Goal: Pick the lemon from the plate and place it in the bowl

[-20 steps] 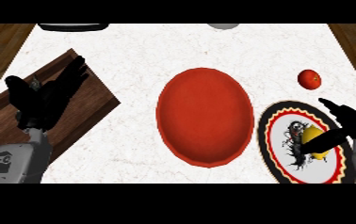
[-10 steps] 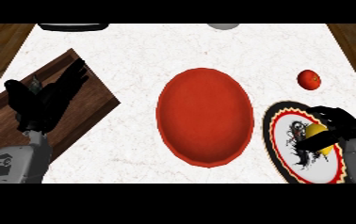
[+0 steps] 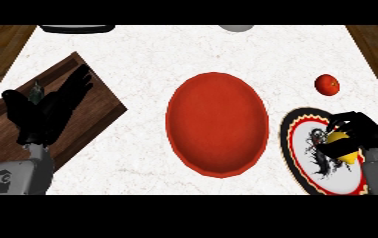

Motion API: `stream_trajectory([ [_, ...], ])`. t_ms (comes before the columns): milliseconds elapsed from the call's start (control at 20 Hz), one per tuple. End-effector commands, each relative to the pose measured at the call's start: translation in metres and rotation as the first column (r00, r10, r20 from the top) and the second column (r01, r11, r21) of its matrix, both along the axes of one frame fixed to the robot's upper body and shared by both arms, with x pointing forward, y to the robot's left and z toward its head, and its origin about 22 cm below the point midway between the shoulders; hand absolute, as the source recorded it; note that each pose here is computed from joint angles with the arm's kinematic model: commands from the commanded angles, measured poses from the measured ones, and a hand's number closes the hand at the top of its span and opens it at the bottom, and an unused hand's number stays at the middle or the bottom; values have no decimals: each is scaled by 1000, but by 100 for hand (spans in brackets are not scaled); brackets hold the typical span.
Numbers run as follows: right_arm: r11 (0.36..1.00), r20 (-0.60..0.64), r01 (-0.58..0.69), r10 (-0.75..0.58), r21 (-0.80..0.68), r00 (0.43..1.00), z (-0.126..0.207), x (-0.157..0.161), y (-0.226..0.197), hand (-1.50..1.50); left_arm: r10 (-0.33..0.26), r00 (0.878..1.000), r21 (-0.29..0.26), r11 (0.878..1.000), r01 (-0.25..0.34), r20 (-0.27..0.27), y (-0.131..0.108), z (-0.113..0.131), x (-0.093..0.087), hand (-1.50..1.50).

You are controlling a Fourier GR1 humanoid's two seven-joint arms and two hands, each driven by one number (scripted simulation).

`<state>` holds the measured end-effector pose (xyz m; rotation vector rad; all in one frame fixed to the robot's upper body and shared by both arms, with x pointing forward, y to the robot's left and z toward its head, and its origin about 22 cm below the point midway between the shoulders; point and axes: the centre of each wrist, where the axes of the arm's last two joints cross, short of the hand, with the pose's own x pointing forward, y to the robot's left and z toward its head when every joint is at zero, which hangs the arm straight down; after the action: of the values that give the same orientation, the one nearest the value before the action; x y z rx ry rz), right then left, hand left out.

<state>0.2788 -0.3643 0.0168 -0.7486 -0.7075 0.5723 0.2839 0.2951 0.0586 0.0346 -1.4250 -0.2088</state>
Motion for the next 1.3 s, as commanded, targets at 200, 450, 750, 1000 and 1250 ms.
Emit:
stream_trajectory([
  [200, 999, 58, -39, 39, -10, 998, 3, 17, -2, 150, -3, 1000, 0, 1000, 3, -11, 10, 10, 14, 0],
  [450, 997, 46, -27, 31, -79, 998, -9, -74, 69, 150, 58, 998, 4, 998, -58, -10, 1, 3, 4, 0],
  [750, 980, 68, -23, 37, -198, 997, -3, -154, 119, 150, 87, 996, -8, 996, -87, -32, 20, -12, -10, 0],
  [1000, 969, 170, 6, 37, -249, 985, 45, -200, 162, 150, 71, 997, 7, 997, -70, -29, 19, -8, -15, 0],
  [1250, 953, 216, 9, 59, -302, 975, 108, -236, 180, 150, 73, 997, 12, 997, -73, -22, 21, -3, -8, 0],
])
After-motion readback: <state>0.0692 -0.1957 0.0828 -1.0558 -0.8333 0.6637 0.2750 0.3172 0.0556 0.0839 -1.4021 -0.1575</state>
